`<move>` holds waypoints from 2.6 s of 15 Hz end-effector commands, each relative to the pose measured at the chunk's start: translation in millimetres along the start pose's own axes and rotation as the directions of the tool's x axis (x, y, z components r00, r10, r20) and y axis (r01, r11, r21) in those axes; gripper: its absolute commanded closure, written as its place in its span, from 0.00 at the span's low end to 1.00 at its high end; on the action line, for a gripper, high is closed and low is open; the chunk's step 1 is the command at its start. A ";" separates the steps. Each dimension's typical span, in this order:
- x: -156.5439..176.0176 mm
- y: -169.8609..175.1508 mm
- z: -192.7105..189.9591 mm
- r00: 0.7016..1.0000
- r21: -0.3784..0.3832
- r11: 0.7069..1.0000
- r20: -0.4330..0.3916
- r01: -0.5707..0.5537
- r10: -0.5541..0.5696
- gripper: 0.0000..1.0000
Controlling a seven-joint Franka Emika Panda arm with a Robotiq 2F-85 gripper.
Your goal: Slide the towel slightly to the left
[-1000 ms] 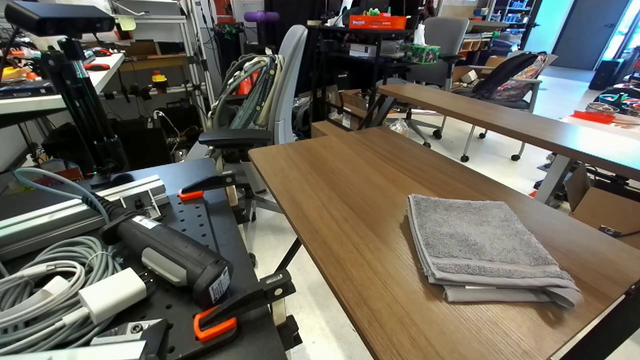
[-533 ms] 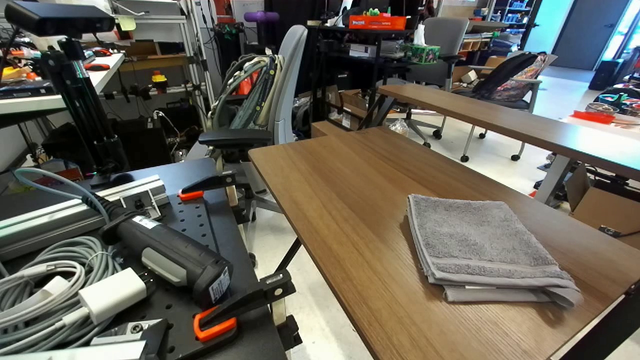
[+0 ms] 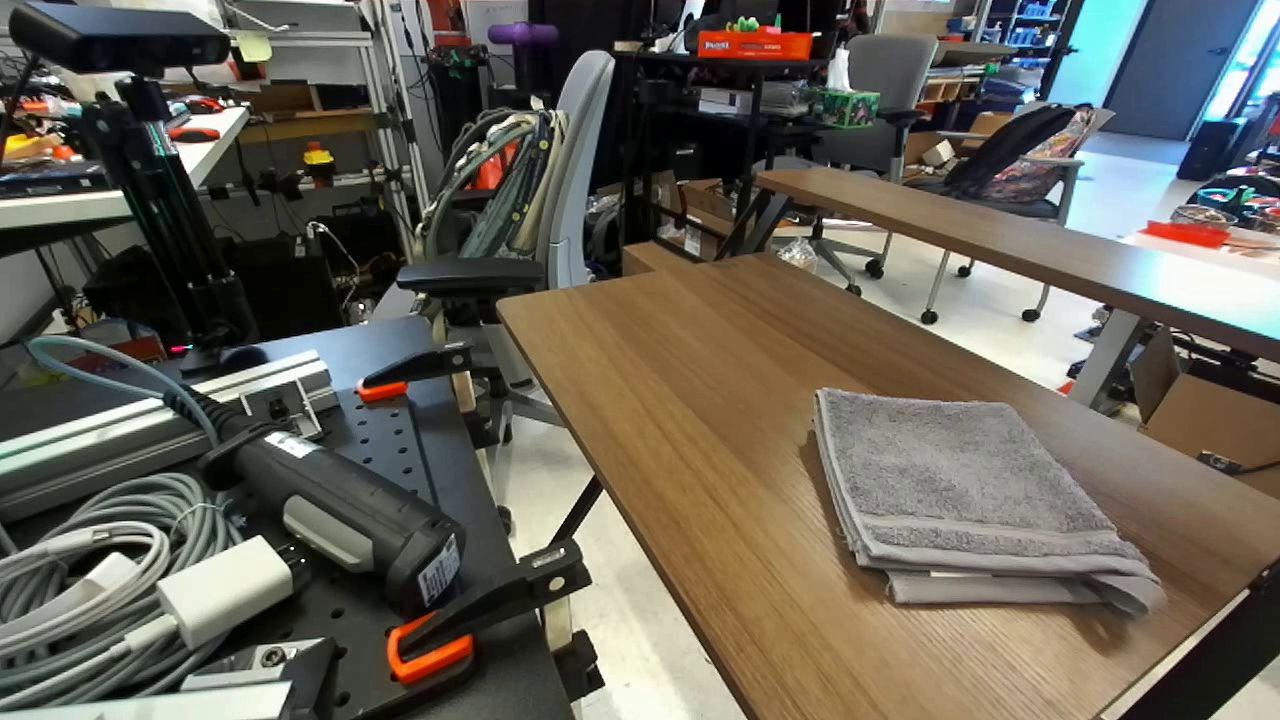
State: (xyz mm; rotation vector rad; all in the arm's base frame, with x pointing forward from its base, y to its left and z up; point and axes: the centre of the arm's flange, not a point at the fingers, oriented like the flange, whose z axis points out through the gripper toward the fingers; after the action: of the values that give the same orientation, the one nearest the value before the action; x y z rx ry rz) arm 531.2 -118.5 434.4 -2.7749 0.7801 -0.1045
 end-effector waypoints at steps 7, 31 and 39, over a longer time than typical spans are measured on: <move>4.9 15.3 3.4 0.999 -0.022 0.999 -0.015 -0.044 0.043 0.00; 144.9 22.6 201.5 0.993 -0.293 0.949 0.012 -0.113 0.122 0.00; 170.1 29.9 256.3 0.995 -0.275 0.956 -0.045 -0.100 0.091 0.00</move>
State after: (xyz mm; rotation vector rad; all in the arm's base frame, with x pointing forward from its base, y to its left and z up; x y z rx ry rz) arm 678.1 -172.3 196.7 -2.9908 0.9926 0.0460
